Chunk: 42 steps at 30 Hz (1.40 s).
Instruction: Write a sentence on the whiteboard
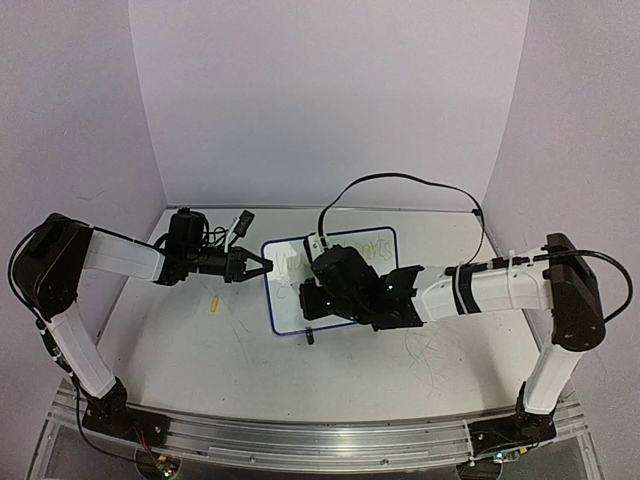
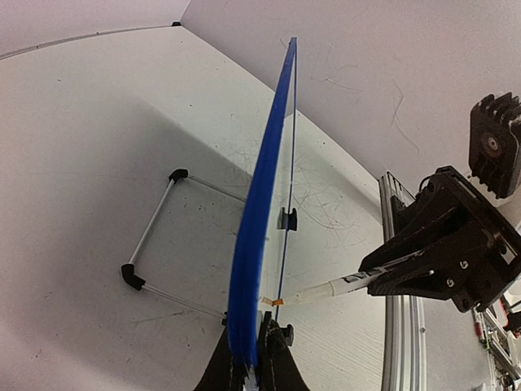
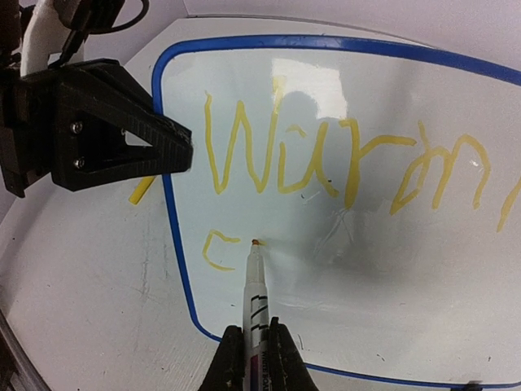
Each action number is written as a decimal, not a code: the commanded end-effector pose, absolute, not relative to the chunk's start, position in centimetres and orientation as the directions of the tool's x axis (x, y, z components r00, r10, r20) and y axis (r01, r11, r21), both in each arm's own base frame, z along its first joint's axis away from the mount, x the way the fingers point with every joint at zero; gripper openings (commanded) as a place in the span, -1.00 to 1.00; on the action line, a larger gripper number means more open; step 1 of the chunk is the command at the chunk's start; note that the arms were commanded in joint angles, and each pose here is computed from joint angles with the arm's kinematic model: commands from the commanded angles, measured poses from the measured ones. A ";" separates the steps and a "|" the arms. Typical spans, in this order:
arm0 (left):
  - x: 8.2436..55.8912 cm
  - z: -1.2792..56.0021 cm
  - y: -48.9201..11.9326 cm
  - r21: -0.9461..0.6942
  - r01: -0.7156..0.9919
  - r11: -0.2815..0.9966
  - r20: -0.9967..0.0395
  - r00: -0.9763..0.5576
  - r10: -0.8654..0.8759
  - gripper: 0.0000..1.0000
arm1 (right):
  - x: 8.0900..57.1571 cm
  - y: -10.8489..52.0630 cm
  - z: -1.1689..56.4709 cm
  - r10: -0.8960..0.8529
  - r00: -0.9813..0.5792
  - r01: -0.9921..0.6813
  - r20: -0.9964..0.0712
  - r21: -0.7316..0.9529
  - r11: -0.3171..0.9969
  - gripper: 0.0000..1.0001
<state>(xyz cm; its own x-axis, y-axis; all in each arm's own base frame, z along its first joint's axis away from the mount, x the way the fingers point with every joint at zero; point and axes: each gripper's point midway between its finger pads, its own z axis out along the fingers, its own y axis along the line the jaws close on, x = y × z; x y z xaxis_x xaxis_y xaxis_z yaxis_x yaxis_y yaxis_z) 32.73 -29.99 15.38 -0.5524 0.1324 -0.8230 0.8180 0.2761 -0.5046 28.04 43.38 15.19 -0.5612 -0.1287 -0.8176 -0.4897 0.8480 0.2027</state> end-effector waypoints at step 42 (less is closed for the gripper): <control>34.7 12.7 -29.3 -0.444 0.795 0.413 -0.824 -0.544 0.161 -1.00 | 27.9 41.2 13.9 -0.092 -0.611 -0.405 -0.787 0.210 0.890 -1.00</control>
